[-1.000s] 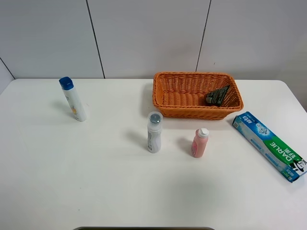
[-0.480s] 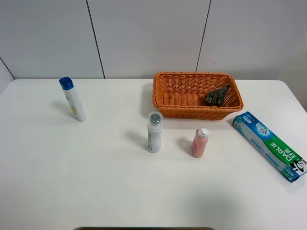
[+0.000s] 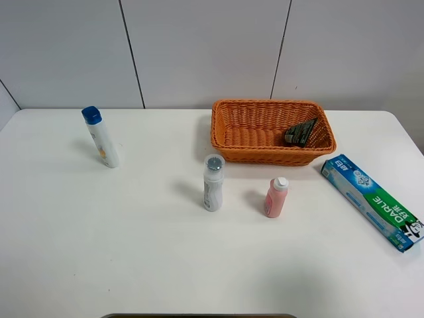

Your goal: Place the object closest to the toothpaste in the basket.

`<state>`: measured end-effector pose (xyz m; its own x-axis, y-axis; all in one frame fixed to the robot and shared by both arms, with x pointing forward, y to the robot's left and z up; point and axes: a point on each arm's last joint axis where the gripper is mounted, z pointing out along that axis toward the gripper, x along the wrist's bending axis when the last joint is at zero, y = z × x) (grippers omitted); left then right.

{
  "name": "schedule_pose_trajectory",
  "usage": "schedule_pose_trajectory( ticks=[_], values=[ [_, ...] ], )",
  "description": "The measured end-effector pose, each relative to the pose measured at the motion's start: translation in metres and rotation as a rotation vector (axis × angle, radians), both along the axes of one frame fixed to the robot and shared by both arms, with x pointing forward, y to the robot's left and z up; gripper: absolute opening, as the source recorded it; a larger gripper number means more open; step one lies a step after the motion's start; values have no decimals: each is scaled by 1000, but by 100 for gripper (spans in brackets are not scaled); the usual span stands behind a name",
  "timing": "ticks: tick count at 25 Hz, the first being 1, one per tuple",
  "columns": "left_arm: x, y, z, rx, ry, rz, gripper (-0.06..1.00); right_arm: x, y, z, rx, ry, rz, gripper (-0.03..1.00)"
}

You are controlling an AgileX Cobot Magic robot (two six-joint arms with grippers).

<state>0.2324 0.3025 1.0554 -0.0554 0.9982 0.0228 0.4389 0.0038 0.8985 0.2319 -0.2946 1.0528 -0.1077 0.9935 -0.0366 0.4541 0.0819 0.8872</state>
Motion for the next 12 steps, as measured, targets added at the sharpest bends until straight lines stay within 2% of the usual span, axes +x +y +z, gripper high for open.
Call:
schedule_pose_trajectory(
  ticks=[12],
  values=[
    [0,0,0,0,0,0,94,0,0,0,0,0,0,64]
  ],
)
